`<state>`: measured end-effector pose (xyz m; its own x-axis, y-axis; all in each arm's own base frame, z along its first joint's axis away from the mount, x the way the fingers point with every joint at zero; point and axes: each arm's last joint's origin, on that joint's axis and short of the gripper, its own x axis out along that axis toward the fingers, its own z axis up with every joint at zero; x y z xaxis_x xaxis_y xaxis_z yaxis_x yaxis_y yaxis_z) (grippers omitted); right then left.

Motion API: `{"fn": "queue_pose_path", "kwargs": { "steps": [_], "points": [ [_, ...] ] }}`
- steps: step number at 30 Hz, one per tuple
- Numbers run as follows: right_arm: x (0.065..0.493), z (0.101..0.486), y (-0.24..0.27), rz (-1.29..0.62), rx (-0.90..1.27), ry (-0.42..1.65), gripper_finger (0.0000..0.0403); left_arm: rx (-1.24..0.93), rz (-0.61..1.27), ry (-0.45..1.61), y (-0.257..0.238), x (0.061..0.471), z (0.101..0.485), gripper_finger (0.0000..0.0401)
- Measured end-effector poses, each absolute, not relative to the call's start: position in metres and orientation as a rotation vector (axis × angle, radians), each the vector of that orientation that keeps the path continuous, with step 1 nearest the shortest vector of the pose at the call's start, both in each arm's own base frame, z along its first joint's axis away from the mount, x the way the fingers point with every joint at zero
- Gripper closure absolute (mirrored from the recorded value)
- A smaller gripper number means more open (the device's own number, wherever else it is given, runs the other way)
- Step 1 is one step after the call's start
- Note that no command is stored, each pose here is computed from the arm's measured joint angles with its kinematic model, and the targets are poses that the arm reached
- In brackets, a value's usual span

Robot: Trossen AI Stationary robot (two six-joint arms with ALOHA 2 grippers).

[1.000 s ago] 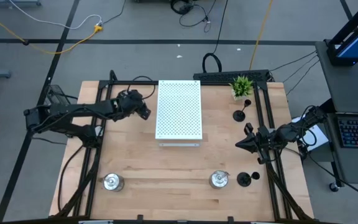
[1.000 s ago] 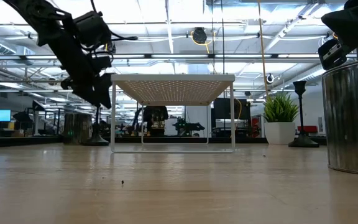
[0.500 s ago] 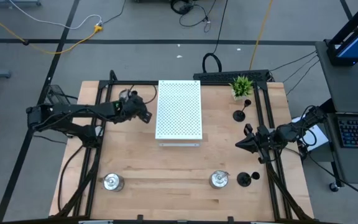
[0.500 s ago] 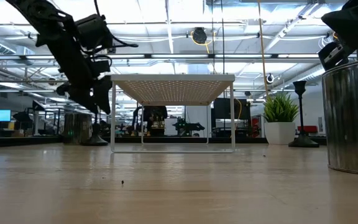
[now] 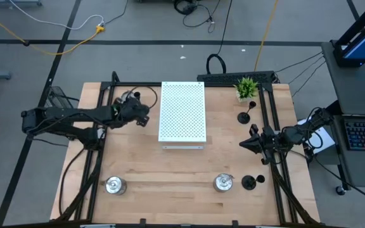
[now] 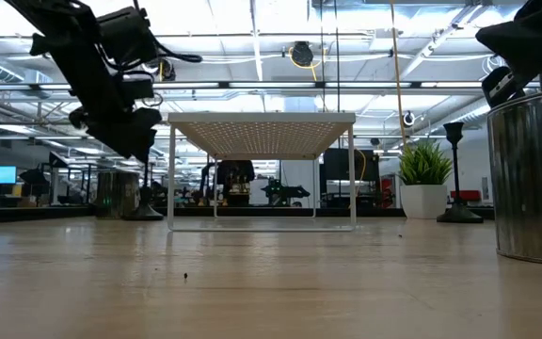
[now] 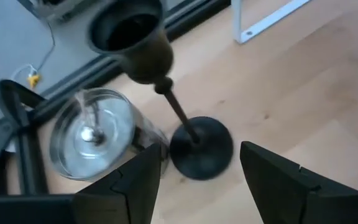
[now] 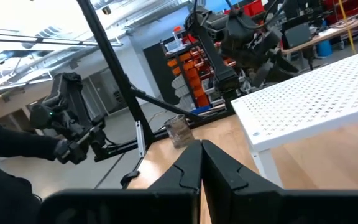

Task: Pick & Place candle stick holders
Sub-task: Put the top left black candle holder on the shelf

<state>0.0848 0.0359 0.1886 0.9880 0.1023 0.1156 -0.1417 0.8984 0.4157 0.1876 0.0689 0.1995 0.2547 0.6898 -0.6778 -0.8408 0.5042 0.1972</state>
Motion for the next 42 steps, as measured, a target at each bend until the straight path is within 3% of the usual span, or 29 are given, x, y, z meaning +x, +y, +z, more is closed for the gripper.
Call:
{"fn": "queue_pose_path", "kwargs": {
  "steps": [42],
  "points": [
    [0.085,0.189,0.034,0.076,0.471,-0.099,0.0403,-0.263,1.067,0.791,0.11,0.211,0.171,0.0174]
  ]
}}
